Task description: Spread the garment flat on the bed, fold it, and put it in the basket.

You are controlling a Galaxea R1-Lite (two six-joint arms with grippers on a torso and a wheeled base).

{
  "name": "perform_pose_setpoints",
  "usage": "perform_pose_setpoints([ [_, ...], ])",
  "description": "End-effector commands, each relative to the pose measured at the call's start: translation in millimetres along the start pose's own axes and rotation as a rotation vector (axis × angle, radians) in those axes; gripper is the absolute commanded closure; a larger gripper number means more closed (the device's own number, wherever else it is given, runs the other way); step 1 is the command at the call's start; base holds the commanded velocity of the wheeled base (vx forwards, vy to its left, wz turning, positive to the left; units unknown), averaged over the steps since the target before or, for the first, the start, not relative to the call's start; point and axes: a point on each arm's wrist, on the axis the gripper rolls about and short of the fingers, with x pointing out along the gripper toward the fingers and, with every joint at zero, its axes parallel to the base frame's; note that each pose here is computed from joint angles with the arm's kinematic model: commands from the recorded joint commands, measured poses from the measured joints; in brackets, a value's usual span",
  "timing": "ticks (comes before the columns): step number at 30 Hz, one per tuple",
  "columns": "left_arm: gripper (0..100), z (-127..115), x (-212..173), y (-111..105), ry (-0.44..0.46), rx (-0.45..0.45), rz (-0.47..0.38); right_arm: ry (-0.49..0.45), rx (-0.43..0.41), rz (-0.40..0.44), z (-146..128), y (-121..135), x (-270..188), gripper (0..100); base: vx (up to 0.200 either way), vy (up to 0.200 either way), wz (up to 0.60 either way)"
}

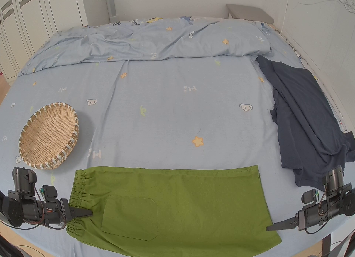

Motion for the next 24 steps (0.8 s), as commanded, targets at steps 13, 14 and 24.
perform_pose_setpoints([
  [13,100,46,-69,-14,-0.246,0.192,0.148,-0.309,-0.210,0.001,94,79,-65,0,0.000,0.000,0.00],
  [14,100,50,-73,-18,-0.235,0.197,0.150,-0.312,-0.215,0.001,97,81,-67,0,0.000,0.000,0.00],
  [24,100,61,-84,-50,-0.156,0.329,0.224,-0.310,-0.218,0.002,99,82,-66,0,0.000,0.000,0.00],
])
